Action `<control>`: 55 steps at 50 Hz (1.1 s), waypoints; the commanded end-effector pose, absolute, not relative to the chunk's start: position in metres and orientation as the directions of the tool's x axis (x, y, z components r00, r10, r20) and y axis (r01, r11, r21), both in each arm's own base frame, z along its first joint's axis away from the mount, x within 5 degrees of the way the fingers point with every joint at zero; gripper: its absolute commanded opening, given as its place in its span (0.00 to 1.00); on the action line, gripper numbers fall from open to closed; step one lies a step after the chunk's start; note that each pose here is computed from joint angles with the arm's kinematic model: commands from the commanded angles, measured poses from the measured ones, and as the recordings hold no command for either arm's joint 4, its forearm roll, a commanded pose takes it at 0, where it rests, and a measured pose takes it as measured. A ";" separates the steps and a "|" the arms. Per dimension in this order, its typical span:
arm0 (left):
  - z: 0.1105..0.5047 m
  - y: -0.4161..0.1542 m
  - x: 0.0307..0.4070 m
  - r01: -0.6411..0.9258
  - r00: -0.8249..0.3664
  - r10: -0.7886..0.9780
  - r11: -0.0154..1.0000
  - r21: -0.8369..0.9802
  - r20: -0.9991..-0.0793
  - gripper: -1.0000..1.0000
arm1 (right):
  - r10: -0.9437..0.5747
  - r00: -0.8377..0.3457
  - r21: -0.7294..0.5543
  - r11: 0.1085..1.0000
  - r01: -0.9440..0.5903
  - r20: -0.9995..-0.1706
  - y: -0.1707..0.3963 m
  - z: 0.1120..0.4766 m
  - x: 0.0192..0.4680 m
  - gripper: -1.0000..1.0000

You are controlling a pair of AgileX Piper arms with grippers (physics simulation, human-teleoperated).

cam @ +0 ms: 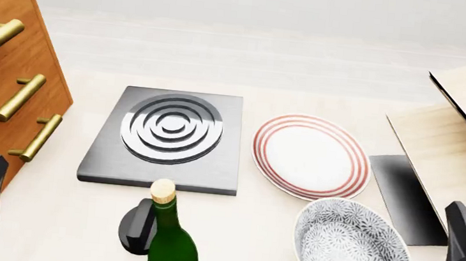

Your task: Turn on the stove.

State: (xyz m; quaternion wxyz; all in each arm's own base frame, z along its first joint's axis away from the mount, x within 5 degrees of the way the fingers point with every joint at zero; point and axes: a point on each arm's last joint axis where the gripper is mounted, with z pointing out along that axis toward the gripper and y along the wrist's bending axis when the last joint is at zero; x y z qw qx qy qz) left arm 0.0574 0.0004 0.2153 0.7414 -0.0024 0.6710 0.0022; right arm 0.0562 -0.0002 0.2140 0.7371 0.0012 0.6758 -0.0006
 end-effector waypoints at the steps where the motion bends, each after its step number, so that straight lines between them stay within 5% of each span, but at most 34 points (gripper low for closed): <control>1: 0.214 0.000 0.057 0.003 0.080 -0.004 1.000 -0.004 -0.997 1.00 | 0.007 0.085 0.007 1.000 0.000 -0.996 0.000 0.214 0.057 1.00; 14: 0.216 -0.001 0.062 0.007 0.029 0.078 0.997 0.078 -0.997 1.00 | 0.011 0.085 0.011 1.000 0.000 -0.996 0.000 0.214 0.057 1.00; 55: 0.261 -0.040 0.100 0.406 -0.166 0.244 0.900 0.159 -0.955 1.00 | 0.008 0.085 0.008 1.000 0.000 -0.996 0.000 0.214 0.059 1.00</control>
